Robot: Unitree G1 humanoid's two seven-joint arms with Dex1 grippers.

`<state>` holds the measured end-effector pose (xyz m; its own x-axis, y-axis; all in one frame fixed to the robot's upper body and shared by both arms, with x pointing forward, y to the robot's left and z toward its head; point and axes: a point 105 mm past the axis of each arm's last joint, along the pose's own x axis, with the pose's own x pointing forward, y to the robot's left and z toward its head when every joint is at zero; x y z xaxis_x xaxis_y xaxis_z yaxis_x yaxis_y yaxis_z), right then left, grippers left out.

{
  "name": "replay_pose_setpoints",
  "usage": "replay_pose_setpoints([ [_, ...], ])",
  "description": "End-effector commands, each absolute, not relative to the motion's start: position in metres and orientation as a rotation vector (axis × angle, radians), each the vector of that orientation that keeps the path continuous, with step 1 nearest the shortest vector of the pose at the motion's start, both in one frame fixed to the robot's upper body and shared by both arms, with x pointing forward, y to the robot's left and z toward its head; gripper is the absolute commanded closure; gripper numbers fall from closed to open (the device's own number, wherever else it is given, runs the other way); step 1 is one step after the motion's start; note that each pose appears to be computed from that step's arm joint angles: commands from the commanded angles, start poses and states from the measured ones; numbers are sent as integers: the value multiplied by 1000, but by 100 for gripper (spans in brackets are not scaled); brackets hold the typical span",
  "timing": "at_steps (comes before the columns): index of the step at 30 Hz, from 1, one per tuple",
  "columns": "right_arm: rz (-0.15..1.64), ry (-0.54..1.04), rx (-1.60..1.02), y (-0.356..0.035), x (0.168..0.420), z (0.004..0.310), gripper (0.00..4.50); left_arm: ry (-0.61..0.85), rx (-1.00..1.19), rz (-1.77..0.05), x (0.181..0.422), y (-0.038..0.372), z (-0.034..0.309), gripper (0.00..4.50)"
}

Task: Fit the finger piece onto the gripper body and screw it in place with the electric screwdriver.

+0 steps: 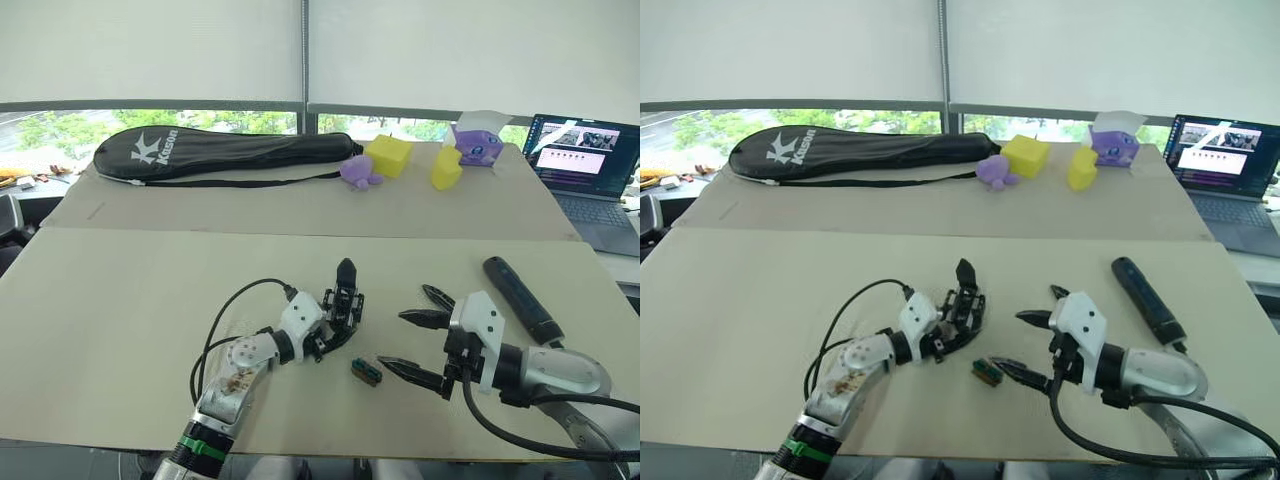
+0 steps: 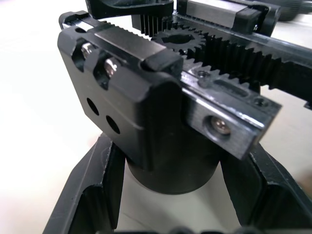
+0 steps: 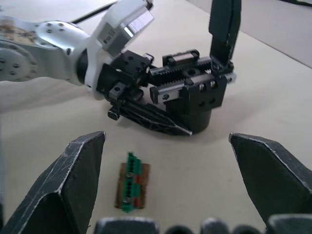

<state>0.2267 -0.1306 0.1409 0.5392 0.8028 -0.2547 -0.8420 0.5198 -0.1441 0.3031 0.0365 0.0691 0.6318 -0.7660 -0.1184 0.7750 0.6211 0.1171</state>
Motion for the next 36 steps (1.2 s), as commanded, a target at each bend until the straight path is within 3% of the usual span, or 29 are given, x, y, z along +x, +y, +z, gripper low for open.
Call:
replay_pose_setpoints([
  [1,985,106,-286,-126,227,149,0,13,188,-776,315,42,80,220],
  [7,974,104,-298,-126,229,147,0,38,161,-802,312,36,76,220],
  [11,959,103,-314,-130,232,149,0,85,146,-846,310,47,70,24],
  [12,957,109,-324,-132,232,150,0,105,155,-856,309,55,68,5],
  [17,956,174,-375,-149,230,159,0,244,213,-1003,282,101,57,5],
  [23,879,430,-455,-193,255,175,0,271,255,-1262,251,135,108,5],
  [30,793,700,-592,-224,294,175,0,178,265,-1498,238,118,197,5],
  [36,732,866,-542,-226,332,157,0,85,319,-1599,227,95,226,5],
])
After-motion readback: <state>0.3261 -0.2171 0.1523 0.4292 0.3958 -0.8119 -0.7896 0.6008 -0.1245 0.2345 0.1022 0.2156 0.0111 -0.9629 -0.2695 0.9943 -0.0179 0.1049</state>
